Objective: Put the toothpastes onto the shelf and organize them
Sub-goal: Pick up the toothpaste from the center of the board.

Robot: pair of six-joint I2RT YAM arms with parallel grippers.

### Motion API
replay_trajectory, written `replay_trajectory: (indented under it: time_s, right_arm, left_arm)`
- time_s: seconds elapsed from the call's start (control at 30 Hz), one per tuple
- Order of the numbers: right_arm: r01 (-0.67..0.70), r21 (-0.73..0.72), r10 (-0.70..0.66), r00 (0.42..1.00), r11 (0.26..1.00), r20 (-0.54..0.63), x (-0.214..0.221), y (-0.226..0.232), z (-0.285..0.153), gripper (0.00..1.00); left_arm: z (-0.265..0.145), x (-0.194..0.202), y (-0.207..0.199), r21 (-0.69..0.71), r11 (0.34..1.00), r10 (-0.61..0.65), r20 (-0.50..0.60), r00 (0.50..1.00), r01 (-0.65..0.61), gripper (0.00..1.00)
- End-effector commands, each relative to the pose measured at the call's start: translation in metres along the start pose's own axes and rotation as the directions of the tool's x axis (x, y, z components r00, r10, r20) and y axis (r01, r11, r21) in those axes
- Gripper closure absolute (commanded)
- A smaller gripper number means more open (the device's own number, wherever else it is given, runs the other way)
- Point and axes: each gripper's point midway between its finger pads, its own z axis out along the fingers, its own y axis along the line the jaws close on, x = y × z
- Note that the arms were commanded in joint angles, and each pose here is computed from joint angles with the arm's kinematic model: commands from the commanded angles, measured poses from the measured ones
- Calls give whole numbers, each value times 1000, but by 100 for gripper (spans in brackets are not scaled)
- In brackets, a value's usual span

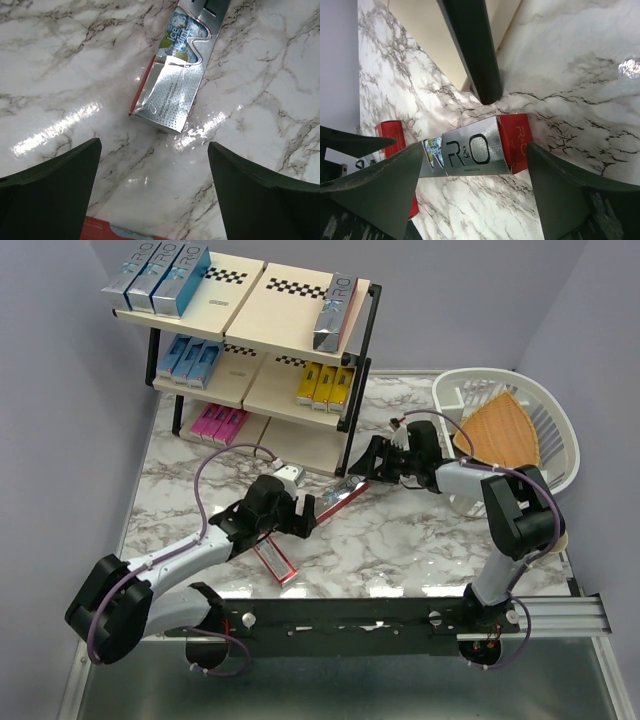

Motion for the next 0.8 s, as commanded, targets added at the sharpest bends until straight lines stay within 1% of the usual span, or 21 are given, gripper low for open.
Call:
replay_trajectory:
  time_s: [0.0, 0.07, 0.13, 0.3, 0.43, 0.57, 0.73, 0.77]
  right_arm:
    - [67, 5, -67, 997, 998, 29, -13, 10, -10, 8]
    - [75, 2, -75, 997, 997, 34, -14, 12, -13, 8]
    - [84, 7, -84, 996, 996, 39, -16, 14, -15, 8]
    - [105, 23, -106, 993, 994, 46, -16, 16, -23, 8]
    - [110, 24, -111, 992, 994, 57, -15, 19, -30, 8]
    - [105, 23, -106, 993, 994, 61, -12, 19, -33, 8]
    - [105, 29, -107, 992, 994, 70, -13, 18, -37, 8]
    - [104, 30, -106, 992, 994, 67, -12, 17, -36, 8]
  left_arm:
    - [8, -36, 2, -26, 986, 169, 142, 975, -167, 1]
    - [12, -38, 1, -26, 981, 192, 135, 972, -190, 1]
    - [19, -36, -3, 4, 975, 221, 106, 970, -222, 1]
    - [39, -30, -3, -2, 968, 252, 21, 967, -252, 1]
    - [47, -30, -7, 15, 957, 290, 28, 957, -290, 1]
    - [56, -17, -19, 64, 946, 319, -9, 948, -318, 1]
    - [67, 2, -21, 43, 946, 325, -59, 944, -323, 2]
    - [68, 3, -22, 20, 943, 333, -65, 941, -333, 2]
